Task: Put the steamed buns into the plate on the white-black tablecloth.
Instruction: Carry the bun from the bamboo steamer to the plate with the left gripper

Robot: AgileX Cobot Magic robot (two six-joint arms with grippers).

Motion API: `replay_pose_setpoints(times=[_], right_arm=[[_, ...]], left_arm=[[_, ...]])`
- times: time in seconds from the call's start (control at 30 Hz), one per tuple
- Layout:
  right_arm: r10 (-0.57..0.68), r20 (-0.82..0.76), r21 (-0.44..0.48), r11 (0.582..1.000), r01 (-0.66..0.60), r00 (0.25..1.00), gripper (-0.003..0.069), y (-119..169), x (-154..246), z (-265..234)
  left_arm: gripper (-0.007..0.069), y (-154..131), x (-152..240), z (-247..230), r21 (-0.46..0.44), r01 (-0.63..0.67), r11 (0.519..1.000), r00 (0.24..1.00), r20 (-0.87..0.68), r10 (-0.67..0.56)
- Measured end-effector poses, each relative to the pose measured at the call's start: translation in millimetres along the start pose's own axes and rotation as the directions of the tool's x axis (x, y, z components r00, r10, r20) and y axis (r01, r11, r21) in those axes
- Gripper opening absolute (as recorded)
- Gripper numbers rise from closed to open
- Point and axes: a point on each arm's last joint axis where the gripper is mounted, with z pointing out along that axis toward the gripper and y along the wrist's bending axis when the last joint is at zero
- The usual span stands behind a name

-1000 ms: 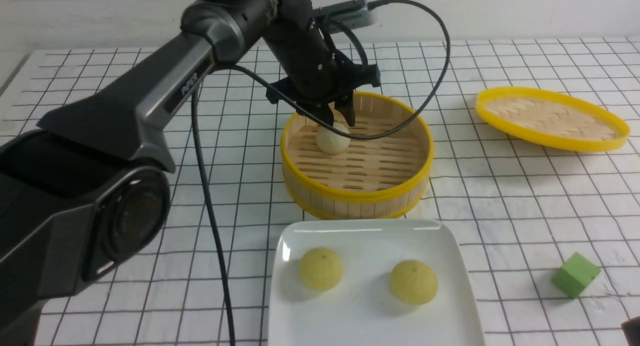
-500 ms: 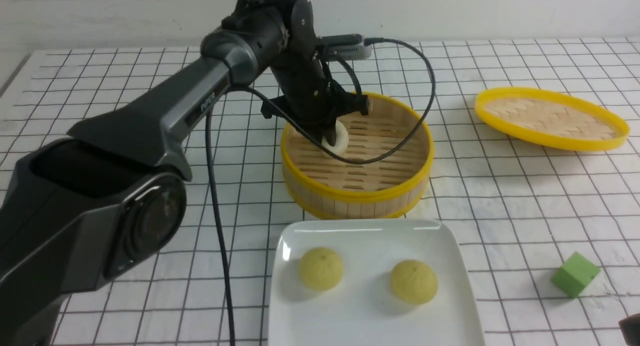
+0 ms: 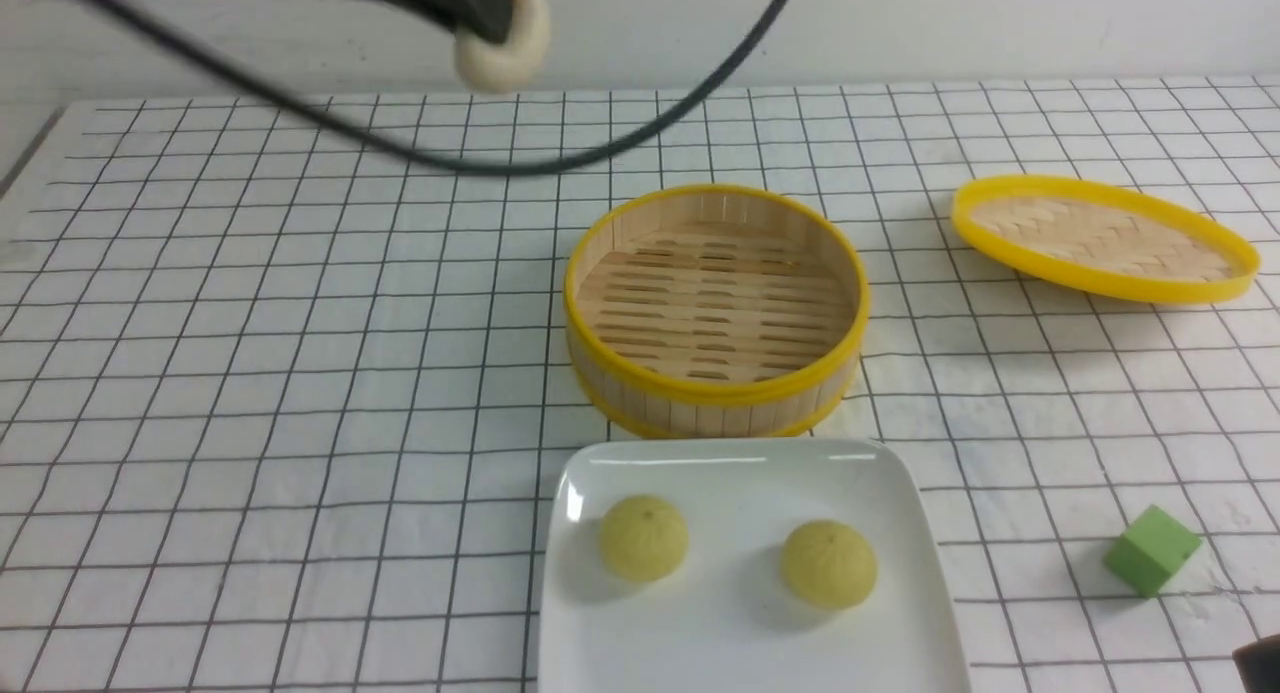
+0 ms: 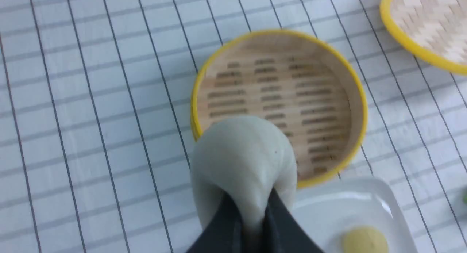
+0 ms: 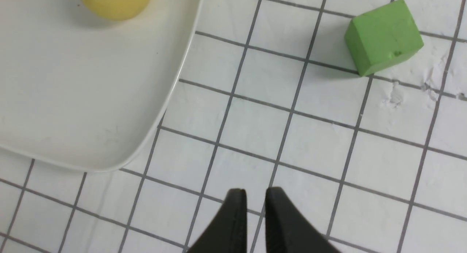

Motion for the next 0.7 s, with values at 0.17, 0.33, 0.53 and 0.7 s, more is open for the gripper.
replay_pose_setpoints(times=[0.17,0.33,0.53,0.7], right_arm=[[0.0,0.0,0.0,1.0,0.0,1.0,0.0099,0,0,0],[0.001,0.005,-0.002,1.0,-0.001,1.0,0.0101,0,0,0],[0.006,-0.001,-0.009,1.0,-0.006,1.0,0.0106,1,-1,-1],[-0.015,0.043,-0.024,1.0,0.016,0.999,0.0104,6,-4,-26]], left_arm=[[0.0067,2,89,31,0.018,0.075,0.997,0.984,-0.163,-0.071],[0.0208,-21,177,102,0.098,0.132,0.986,0.97,-0.215,-0.109],[0.0359,-48,202,145,0.131,0.093,0.987,0.963,-0.263,-0.056],[0.0442,-49,207,163,0.112,0.09,0.99,0.957,-0.285,-0.055]])
